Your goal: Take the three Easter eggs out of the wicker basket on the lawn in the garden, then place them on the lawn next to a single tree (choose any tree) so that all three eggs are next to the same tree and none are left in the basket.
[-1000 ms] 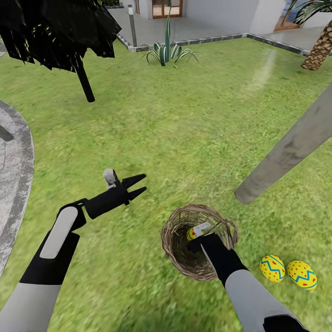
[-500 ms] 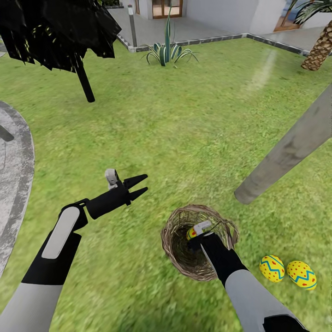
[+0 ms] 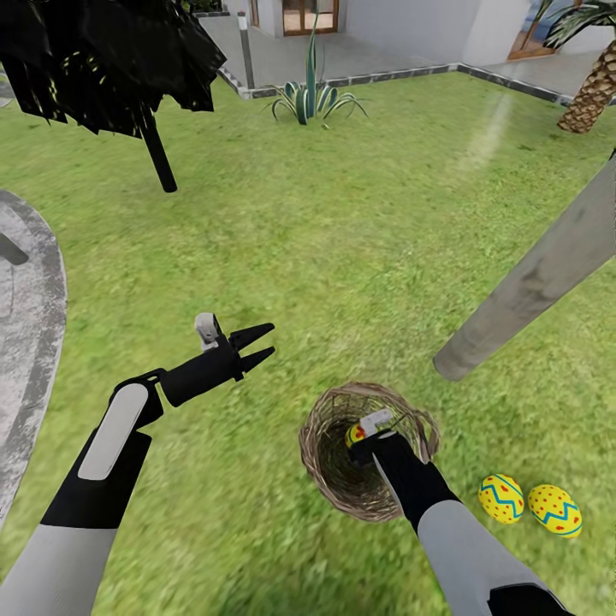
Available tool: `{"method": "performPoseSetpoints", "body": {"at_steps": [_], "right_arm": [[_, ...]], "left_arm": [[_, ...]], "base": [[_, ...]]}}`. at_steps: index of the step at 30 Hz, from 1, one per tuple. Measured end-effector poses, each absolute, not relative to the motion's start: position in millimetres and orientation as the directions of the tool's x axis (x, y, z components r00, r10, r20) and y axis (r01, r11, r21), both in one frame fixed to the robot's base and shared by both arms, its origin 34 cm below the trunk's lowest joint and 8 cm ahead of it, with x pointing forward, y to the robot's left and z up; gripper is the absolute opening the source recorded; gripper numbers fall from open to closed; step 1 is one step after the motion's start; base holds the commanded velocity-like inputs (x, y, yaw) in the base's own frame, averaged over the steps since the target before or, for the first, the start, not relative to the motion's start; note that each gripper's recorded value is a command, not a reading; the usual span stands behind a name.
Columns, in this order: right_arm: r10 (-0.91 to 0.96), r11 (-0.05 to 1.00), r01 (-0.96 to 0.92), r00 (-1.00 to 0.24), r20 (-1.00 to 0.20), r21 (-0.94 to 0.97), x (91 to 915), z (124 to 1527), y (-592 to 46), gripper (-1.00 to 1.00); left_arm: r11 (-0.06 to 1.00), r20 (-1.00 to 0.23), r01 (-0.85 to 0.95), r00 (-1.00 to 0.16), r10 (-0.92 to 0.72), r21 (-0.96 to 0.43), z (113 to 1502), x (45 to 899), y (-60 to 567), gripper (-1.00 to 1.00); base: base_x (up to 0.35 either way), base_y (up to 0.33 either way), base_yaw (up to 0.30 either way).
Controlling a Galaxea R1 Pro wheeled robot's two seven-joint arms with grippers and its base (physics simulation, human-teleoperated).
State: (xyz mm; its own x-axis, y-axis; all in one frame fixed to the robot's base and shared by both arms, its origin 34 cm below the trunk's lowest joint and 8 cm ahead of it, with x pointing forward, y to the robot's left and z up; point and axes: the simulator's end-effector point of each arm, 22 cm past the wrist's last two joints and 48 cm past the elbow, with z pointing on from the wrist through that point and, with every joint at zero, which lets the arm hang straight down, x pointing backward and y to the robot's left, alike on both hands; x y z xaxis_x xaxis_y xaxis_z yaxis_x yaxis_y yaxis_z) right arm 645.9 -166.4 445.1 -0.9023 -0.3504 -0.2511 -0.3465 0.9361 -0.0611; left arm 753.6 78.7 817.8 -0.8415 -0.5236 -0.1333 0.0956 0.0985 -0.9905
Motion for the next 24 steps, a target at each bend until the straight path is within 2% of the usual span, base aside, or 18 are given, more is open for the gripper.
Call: {"method": "performPoseSetpoints", "body": {"at_steps": [6, 21, 24], "right_arm": [[-0.359, 0.933, -0.354, -0.906, -0.223, -0.064, 642.7, 437.6, -169.7, 1.00], [-0.388, 0.922, -0.366, -0.885, -0.258, -0.129, 652.1, 426.2, -178.1, 1.00], [-0.389, 0.921, -0.368, -0.887, -0.251, -0.126, 647.9, 424.6, -177.7, 1.00]], "left_arm": [[0.099, -0.132, 0.093, -0.842, -0.524, -0.991, 816.9, 753.0, 78.5, 1.00], [0.099, -0.131, 0.092, -0.842, -0.524, -0.991, 816.4, 752.8, 78.5, 1.00], [0.099, -0.130, 0.092, -0.842, -0.524, -0.991, 816.5, 752.7, 78.4, 1.00]], "base": [[0.000, 0.000, 0.000], [0.000, 0.000, 0.000], [0.237, 0.000, 0.000]]}}
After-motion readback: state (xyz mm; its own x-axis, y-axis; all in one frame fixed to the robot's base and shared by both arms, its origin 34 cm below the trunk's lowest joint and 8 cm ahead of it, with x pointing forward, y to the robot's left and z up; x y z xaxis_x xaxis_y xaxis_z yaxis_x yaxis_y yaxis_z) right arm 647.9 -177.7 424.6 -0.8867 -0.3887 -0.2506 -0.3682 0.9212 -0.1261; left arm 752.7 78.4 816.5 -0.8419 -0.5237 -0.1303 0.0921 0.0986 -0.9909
